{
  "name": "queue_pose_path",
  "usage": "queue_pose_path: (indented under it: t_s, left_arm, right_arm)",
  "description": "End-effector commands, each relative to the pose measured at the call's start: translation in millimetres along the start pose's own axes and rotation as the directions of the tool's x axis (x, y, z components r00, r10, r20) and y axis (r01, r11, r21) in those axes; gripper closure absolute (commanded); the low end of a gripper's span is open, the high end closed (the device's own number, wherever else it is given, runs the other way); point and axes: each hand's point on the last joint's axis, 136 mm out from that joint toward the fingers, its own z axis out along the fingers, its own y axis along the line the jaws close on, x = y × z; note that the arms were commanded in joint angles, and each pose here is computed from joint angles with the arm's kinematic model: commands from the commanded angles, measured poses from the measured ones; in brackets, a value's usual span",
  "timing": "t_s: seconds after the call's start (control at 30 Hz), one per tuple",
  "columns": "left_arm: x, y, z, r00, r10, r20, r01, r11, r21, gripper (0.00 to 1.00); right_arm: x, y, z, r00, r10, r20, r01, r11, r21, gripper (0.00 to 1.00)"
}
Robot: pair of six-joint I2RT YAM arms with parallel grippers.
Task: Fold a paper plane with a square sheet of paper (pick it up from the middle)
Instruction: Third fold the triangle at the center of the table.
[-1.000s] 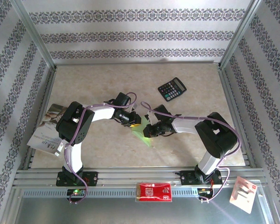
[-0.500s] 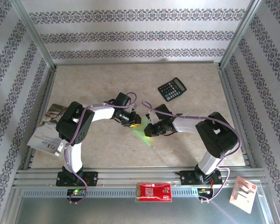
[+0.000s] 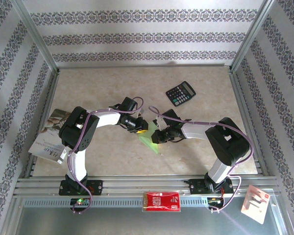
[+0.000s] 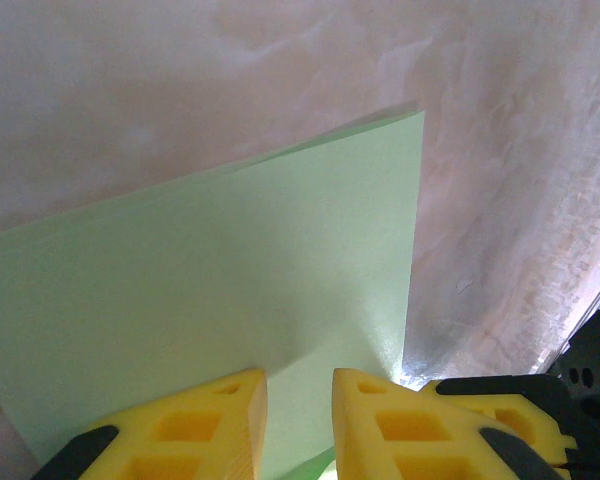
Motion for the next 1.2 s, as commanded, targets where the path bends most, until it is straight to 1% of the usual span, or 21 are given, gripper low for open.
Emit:
queue_pose_path:
  t_s: [0.0, 0.27, 0.63, 0.9, 1.17]
  left_arm:
    - [15, 33, 11, 0.998, -0.037, -0.044, 0.032, 0.992, -0.118, 0.76]
    - [15, 32, 11, 0.998, -0.037, -0.044, 0.032, 0.992, -0.118, 0.76]
    - [16, 33, 11, 0.998, -0.038, -0.046, 0.032, 0.992, -0.12, 0.76]
    - [16, 33, 11, 0.998, -0.037, -0.045, 0.031, 0.993, -0.116, 0.76]
    - [16, 31, 11, 0.998, -0.036, -0.045, 0.031, 0.993, -0.114, 0.76]
  right_arm:
    - [-4, -3, -2, 1.0, -0.022, 0.005, 0.022, 1.0, 0.012, 0.94]
    - [-4, -4, -4, 1.0, -0.024, 0.008, 0.023, 1.0, 0.015, 0.94]
    - [-13, 6, -9, 0.999, -0.034, 0.032, 0.034, 0.999, -0.011, 0.95]
    - [-11, 3, -4, 1.0, -0.024, 0.017, 0.024, 1.0, -0.014, 0.95]
    - [-4, -6, 0, 1.0, -0.009, -0.004, 0.009, 1.0, 0.011, 0.95]
